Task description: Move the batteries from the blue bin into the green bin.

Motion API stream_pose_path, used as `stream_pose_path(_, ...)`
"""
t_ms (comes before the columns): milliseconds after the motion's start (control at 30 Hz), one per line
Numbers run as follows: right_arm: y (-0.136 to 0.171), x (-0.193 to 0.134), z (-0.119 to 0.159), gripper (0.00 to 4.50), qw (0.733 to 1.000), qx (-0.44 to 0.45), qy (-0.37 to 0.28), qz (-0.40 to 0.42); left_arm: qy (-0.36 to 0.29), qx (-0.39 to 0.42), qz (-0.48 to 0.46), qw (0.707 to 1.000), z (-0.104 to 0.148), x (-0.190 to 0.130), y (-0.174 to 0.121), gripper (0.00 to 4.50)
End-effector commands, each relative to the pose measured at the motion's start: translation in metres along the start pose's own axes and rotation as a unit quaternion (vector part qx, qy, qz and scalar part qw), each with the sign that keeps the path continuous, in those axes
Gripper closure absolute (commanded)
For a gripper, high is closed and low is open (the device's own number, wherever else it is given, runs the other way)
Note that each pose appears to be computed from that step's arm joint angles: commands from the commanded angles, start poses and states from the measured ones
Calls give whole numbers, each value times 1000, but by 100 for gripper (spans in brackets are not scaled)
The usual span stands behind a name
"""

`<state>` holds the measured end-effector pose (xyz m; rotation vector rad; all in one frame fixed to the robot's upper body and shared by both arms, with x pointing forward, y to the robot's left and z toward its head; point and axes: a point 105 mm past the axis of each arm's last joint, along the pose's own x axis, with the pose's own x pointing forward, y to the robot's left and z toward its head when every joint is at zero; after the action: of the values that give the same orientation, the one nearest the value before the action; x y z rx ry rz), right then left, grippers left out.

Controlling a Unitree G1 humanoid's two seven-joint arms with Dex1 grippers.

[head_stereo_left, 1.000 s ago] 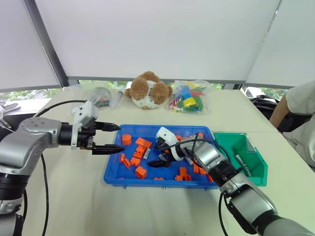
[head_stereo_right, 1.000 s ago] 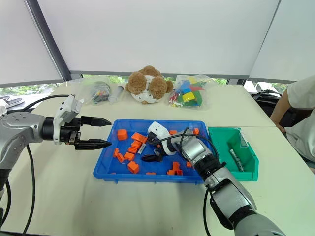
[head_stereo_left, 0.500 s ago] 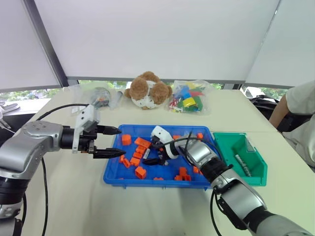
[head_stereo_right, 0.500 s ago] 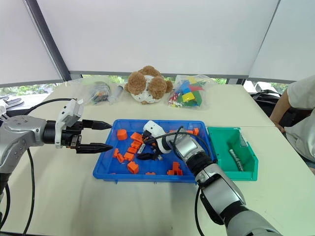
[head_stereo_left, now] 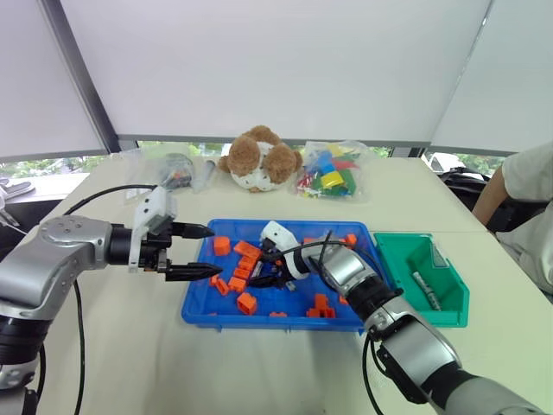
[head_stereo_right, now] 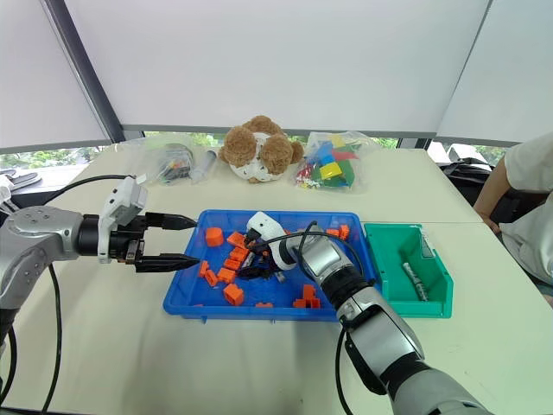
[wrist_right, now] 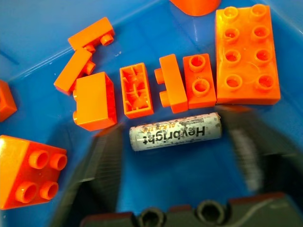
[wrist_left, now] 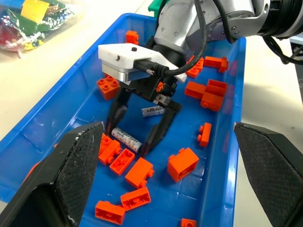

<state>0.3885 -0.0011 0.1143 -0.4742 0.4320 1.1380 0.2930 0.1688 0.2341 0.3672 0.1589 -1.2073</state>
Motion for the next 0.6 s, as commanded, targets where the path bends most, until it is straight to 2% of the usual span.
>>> stream_pose_path(33, -4, -6, 8, 231, 1000, -3, -5, -12, -10, 26, 8, 1000, 12, -4, 1, 0)
stream_pose_path(133, -6, -13, 11, 231, 1000, 5, -8, -19, -11, 27, 7, 1000, 13, -3, 1, 0)
stream_pose_path(200, -13, -33, 22, 231, 999, 6, -29, -36, -12, 26, 4, 1000, 13, -2, 1, 0)
stream_pose_path(300, -25, -95, 48, 231, 992, 8, -89, -91, -15, 24, -2, 1000, 12, 2, -1, 0)
stream_pose_path(367, -32, -139, 54, 231, 984, 14, -112, -135, -17, 23, -6, 1000, 12, 4, -1, 0)
stream_pose_path(467, -41, -190, 41, 231, 973, 24, -107, -204, -21, 20, -14, 999, 12, 6, -3, 0)
stream_pose_path(600, -51, -245, 0, 231, 952, 44, -45, -298, -25, 18, -24, 999, 12, 11, -3, 0)
